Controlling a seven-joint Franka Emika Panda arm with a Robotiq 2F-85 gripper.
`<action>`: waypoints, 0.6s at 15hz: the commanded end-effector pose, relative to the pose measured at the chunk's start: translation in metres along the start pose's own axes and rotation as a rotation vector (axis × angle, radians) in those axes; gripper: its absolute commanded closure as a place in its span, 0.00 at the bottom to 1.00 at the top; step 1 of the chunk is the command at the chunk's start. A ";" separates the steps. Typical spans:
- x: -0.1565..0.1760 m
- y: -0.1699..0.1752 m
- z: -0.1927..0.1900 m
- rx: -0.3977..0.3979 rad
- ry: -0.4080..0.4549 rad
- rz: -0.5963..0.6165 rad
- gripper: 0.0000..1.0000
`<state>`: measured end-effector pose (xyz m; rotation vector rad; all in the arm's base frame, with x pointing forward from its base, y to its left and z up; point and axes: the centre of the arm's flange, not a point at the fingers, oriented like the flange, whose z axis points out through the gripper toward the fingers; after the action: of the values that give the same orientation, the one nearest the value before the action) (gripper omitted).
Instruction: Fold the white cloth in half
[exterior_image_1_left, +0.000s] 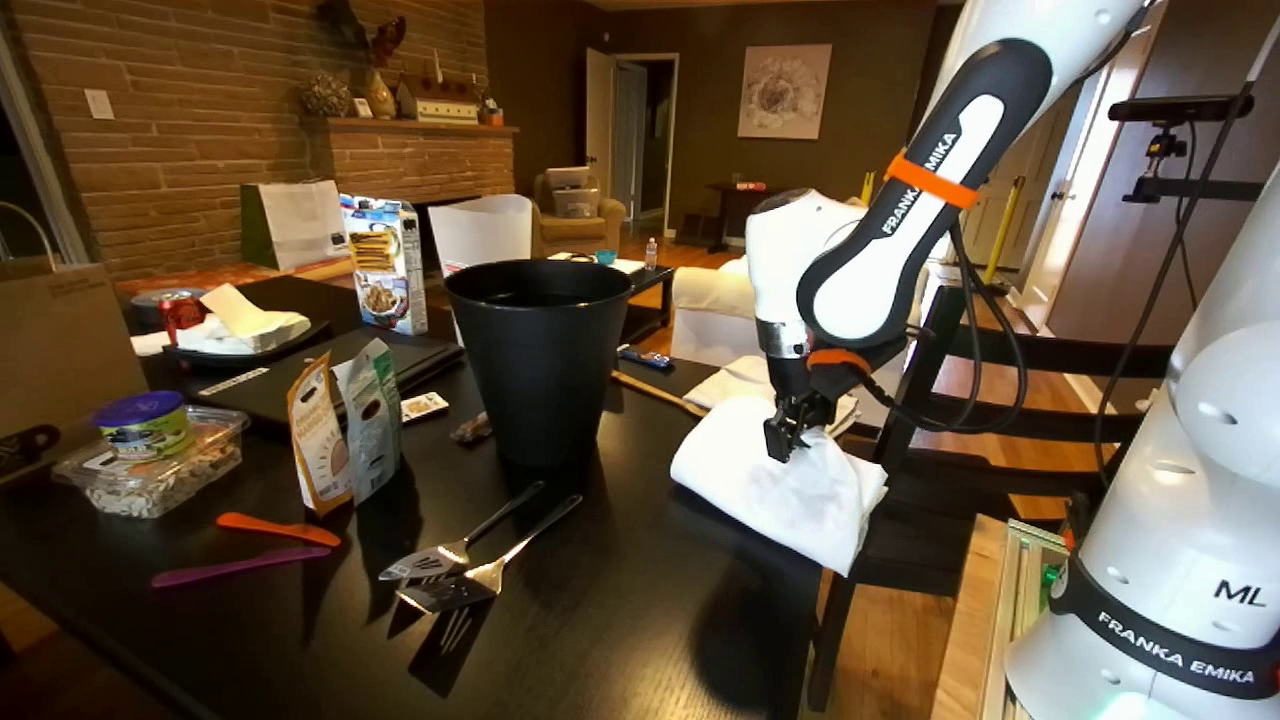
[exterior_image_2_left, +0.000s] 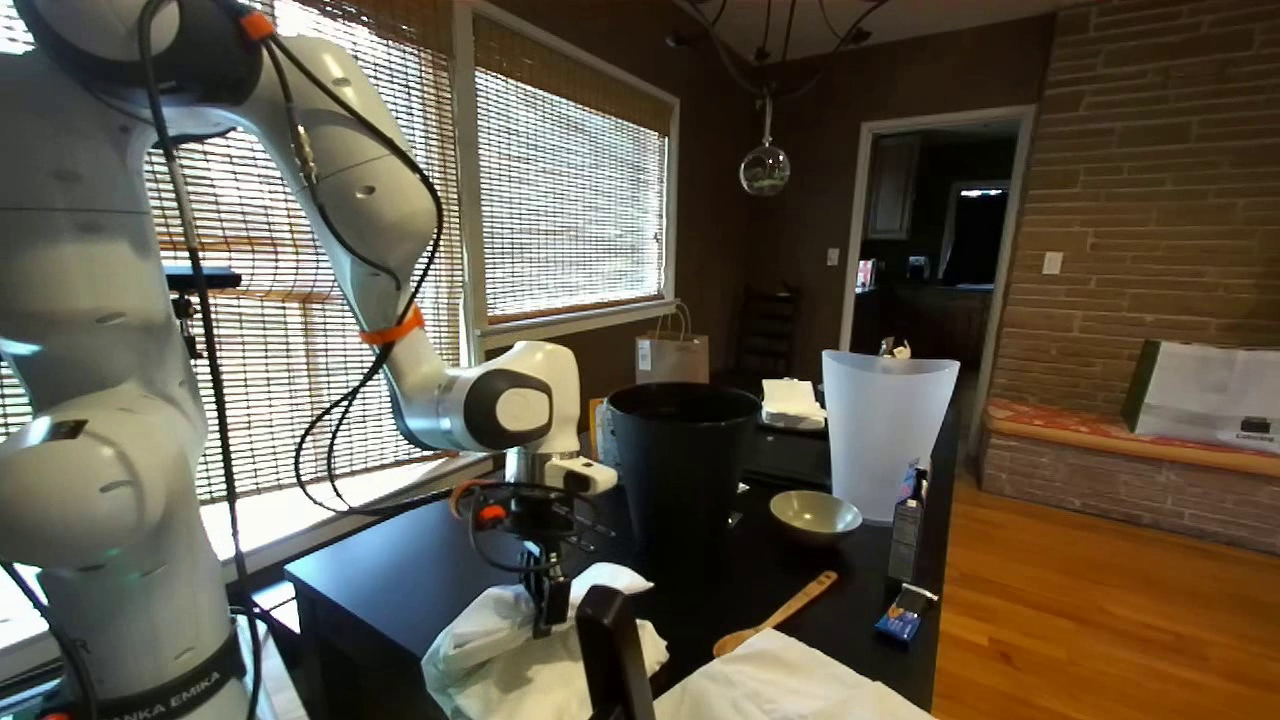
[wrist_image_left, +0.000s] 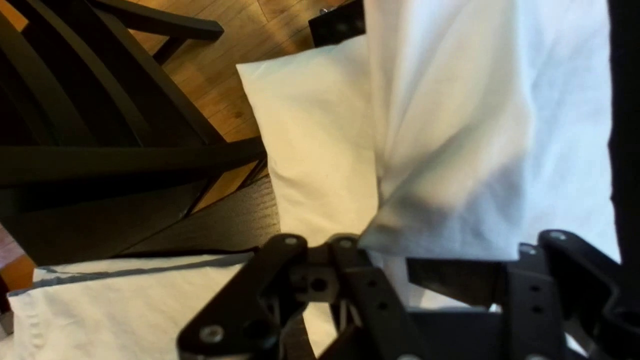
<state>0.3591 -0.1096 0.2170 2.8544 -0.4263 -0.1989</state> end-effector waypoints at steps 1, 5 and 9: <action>0.000 0.003 0.003 -0.012 -0.005 0.019 0.69; 0.009 0.001 -0.018 -0.023 0.052 0.008 0.41; 0.014 -0.011 -0.038 -0.014 0.102 -0.028 0.12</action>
<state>0.3781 -0.1059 0.2349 2.8532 -0.4048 -0.1169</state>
